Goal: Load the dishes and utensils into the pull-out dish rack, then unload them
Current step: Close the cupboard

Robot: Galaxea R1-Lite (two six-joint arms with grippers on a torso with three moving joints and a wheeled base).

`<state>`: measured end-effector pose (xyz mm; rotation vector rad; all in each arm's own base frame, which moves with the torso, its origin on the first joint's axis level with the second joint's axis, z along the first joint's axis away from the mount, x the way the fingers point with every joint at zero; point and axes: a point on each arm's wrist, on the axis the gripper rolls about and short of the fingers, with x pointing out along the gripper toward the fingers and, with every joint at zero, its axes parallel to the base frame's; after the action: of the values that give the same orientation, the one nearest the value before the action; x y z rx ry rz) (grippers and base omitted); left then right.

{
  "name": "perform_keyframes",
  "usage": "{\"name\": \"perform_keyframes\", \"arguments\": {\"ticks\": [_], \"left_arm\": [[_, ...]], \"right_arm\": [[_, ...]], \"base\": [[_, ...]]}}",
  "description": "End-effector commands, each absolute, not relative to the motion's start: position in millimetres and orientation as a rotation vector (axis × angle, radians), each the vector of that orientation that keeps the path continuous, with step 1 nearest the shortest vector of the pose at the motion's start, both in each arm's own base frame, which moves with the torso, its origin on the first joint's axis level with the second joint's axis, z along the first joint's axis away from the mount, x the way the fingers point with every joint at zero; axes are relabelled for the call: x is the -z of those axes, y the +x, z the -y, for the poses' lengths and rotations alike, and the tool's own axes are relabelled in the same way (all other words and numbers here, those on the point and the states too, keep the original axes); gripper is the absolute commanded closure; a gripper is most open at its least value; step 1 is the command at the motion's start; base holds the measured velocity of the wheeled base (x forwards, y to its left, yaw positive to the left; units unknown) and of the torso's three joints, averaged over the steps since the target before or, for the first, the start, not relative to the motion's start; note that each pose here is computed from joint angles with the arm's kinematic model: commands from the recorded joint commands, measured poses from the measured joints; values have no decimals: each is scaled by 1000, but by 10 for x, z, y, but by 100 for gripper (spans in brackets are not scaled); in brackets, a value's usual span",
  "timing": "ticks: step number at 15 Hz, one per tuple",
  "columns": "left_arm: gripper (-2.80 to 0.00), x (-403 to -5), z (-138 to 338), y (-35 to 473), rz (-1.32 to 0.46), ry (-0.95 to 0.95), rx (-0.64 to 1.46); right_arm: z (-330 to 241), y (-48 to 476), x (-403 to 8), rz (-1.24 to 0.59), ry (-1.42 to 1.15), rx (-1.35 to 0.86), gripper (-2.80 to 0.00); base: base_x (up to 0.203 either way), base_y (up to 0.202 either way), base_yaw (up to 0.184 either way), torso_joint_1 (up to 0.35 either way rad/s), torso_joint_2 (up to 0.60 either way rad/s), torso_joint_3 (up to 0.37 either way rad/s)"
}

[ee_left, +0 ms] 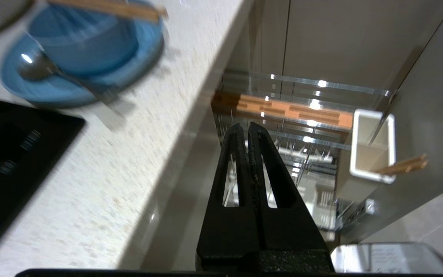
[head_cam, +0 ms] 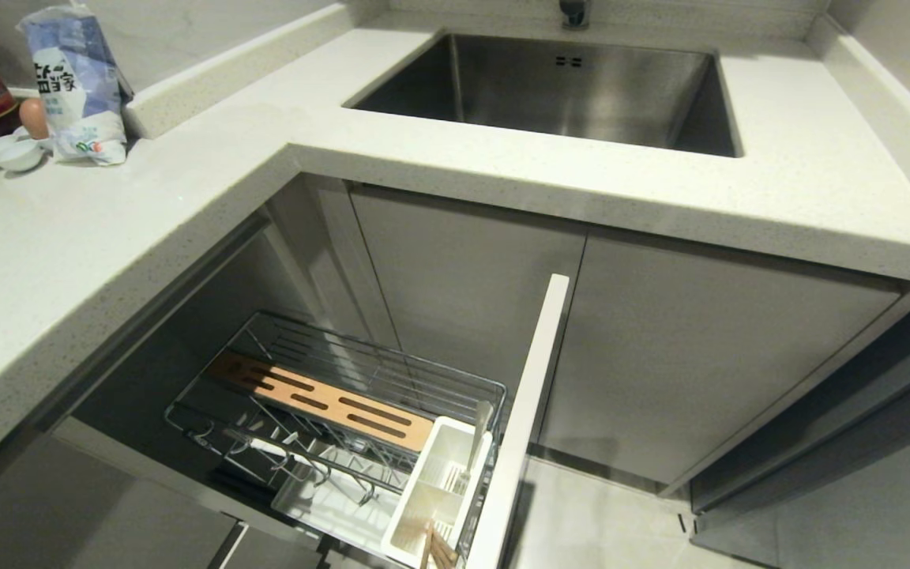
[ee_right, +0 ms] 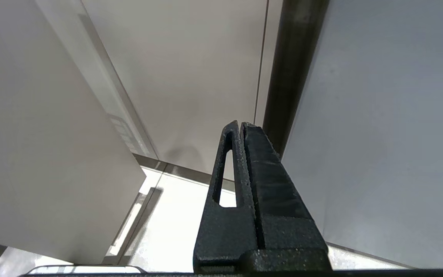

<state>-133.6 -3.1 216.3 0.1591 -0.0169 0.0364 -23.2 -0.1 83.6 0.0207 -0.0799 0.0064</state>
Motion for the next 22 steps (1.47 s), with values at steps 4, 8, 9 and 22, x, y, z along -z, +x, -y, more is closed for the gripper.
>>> {"name": "perform_keyframes", "arguments": {"ticks": [4, 8, 9, 22], "left_arm": [[0, -1437, 3, -651, 51, 92, -35], [0, -832, 4, -238, 50, 158, -11], [0, -736, 6, -214, 13, 147, 3], [0, -742, 8, -219, 8, 97, 13]], "right_arm": [[1, -212, -764, 55, 21, -7, 0], [1, -212, -764, 55, 22, -7, 0], [1, -212, -764, 55, 21, -7, 0], [1, -212, -764, 55, 22, -7, 0]], "base": [[0, 0, 0, 0, 0, 0], [0, 0, 0, 0, 0, 0], [0, 0, 0, 0, 0, 0], [0, 0, 0, 0, 0, 0]]}}
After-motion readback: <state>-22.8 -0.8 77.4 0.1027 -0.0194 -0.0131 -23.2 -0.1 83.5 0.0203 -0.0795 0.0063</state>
